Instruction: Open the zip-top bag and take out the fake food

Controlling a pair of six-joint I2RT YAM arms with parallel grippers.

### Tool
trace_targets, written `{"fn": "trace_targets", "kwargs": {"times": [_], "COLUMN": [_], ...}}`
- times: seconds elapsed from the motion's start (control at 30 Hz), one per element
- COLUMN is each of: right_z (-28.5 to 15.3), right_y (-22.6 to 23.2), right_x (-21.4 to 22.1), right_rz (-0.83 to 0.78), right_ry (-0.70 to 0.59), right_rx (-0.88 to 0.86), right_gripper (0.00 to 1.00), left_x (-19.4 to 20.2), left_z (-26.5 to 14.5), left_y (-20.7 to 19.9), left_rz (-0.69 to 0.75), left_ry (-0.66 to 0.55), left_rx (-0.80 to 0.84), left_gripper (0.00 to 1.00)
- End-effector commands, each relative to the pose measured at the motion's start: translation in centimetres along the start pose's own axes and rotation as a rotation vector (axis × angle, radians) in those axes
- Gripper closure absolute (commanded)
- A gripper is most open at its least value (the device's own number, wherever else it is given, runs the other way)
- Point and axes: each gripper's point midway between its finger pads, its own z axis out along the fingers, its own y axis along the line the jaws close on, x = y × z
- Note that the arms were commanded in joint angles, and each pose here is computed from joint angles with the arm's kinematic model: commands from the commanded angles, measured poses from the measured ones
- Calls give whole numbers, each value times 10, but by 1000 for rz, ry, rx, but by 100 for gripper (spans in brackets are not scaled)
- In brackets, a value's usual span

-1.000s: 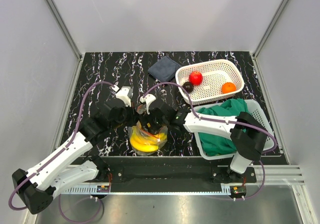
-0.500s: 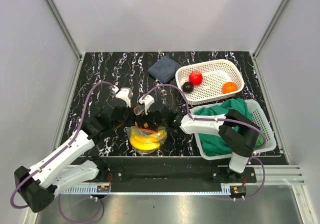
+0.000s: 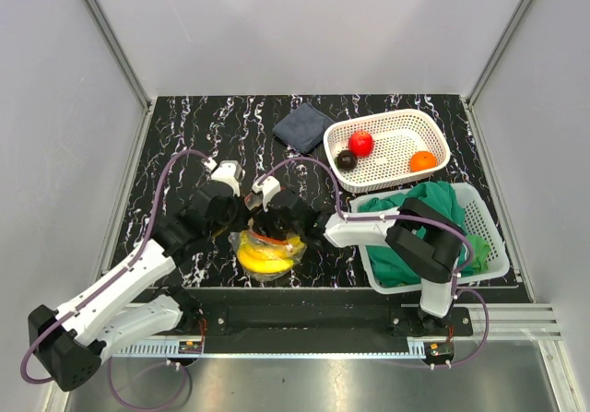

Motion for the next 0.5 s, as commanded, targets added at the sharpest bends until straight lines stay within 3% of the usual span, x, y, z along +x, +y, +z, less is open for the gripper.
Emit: {"fn": "trace_targets", "kwargs": {"times": [0.0, 0.07, 0.17, 0.47], "right_z": [-7, -15, -36, -95], "right_y": [14, 19, 29, 49], "right_x": [-46, -45, -43, -51], "right_rz": [-5, 9, 45, 86], "right_ry": [-148, -135, -110, -93], "right_rx": [-16, -45, -104, -225], "right_gripper": [68, 80, 85, 91], "left_x": [-36, -39, -43, -51], "left_z": [-21, -23, -28, -37], "left_y": [-52, -45, -37, -26], "left_rz": [-54, -60, -78, -91], "left_ry": [-132, -151, -184, -231], "left_rx": [238, 205, 171, 129], "left_gripper": [100, 100, 100, 100]}}
